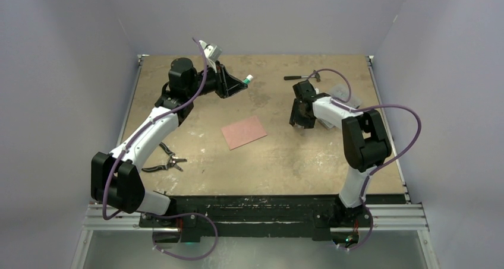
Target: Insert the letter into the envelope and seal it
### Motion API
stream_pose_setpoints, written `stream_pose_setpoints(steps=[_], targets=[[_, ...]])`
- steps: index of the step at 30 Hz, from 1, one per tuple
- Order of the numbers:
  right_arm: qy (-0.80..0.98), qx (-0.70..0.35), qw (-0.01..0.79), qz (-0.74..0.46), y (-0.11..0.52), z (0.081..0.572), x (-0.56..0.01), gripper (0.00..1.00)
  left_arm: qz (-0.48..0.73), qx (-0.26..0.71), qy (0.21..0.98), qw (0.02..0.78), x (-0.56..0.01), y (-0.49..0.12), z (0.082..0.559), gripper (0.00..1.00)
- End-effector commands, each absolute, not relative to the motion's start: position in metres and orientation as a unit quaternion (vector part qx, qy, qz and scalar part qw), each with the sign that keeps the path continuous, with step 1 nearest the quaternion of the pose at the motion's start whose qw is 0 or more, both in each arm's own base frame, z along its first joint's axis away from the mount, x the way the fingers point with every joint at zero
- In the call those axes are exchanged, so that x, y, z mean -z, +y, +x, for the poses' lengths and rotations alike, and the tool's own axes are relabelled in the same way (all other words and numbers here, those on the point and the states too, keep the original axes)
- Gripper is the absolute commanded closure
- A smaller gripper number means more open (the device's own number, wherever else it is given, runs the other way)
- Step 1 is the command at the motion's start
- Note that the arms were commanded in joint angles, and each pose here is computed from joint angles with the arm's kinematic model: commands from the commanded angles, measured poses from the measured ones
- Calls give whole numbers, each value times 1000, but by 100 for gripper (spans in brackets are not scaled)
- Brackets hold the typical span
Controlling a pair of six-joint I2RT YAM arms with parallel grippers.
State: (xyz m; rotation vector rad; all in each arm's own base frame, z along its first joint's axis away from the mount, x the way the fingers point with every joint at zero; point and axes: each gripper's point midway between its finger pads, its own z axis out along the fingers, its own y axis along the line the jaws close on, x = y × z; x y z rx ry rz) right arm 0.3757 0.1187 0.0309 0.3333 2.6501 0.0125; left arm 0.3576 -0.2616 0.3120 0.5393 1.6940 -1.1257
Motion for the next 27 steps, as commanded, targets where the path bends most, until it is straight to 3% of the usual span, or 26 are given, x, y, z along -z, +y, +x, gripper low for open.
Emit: stream_pose_setpoints(steps=[1, 8, 13, 18, 22, 27], targets=[[954, 11, 273, 122, 113, 400, -48, 48, 234, 460, 684, 516, -325, -261, 359, 100], [954, 18, 277, 118, 111, 402, -44, 63, 234, 461, 685, 514, -322, -261, 359, 100], [953, 20, 278, 117, 109, 402, -43, 68, 234, 465, 684, 512, -322, -262, 358, 100], [951, 1, 292, 105, 115, 405, -57, 98, 237, 469, 682, 508, -321, -264, 356, 100], [943, -85, 315, 63, 145, 410, -100, 100, 256, 472, 676, 504, -318, -268, 353, 100], [876, -291, 381, -59, 211, 397, -211, 100, 341, 454, 658, 495, -322, -270, 340, 100]])
